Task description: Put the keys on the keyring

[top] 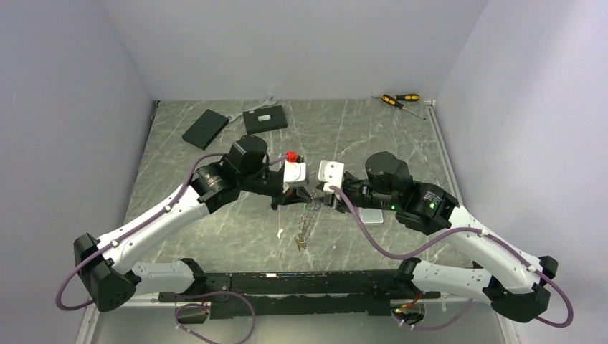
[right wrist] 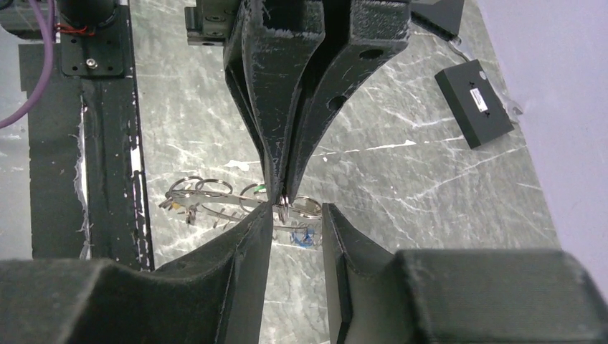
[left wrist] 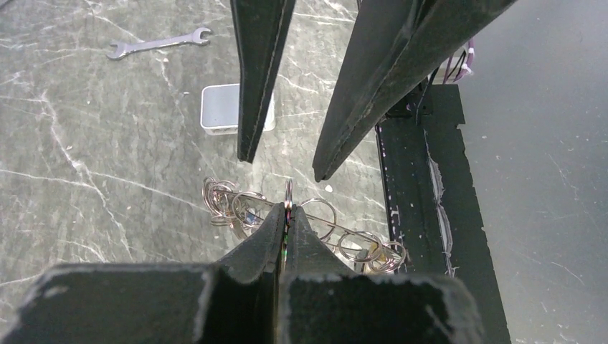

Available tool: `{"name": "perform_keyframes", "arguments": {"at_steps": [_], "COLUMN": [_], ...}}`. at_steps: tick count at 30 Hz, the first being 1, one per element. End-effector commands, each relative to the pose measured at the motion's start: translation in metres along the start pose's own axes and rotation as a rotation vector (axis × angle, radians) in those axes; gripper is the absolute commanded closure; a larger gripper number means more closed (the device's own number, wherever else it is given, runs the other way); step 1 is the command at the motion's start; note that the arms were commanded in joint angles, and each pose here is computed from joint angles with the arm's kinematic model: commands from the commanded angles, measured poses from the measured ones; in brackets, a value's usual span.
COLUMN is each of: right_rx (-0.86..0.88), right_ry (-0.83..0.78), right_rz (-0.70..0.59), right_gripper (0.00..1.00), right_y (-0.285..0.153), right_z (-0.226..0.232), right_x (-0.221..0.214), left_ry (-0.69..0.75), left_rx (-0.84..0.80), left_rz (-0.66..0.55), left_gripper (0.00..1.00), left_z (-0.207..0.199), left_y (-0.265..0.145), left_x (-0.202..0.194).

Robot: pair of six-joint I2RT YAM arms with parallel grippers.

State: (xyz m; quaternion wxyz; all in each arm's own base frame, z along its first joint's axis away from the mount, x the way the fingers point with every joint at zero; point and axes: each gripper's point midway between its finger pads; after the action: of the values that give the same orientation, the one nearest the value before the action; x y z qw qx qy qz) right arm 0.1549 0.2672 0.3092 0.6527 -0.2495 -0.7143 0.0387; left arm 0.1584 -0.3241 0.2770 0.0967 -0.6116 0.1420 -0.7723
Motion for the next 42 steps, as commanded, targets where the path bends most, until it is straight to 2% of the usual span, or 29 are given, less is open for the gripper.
{"name": "perform_keyframes", "arguments": {"at_steps": [1,14,22,29,42], "right_rx": [-0.022,0.009,0.002,-0.001,-0.02], "right_ry": [-0.016,0.009,0.012,0.016,-0.001], "right_rz": [-0.042,-0.049,-0.05,-0.043,-0.027], "right_gripper": [0.66,0.73,0.66,0.66,0.74], "right_y": [-0.007,0.002,0.002,0.005,0.011], "right_z": [-0.005,0.001,0.001,0.0,-0.005], "right_x": [0.018,0.013,0.01,0.006,0.002], "left_ry": [0.1,0.095,0.101,0.103,0.106], "left_rx": [0.011,0.012,0.014,0.011,0.006], "left_rz": [-0.06,-0.09,-0.106,-0.117,-0.123], "left_gripper": [1.0,1.0,1.0,1.0,1.0], "left_z": [0.009,0.008,0.007,0.004,0.001], "left_y": [-0.007,-0.009,-0.011,-0.012,-0.015], "left_x": [0.033,0.04,0.045,0.047,0.047]}}
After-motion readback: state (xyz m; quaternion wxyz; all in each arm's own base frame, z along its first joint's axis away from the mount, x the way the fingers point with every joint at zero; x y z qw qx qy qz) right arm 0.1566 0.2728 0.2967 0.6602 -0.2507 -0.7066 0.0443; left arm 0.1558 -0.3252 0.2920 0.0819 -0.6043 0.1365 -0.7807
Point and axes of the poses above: each gripper's point midway between its finger pads, its own y axis out along the fingers, its own z axis along the line the jaws close on, x = y × z, and after that the axes turned 10 degrees about y, right-handed
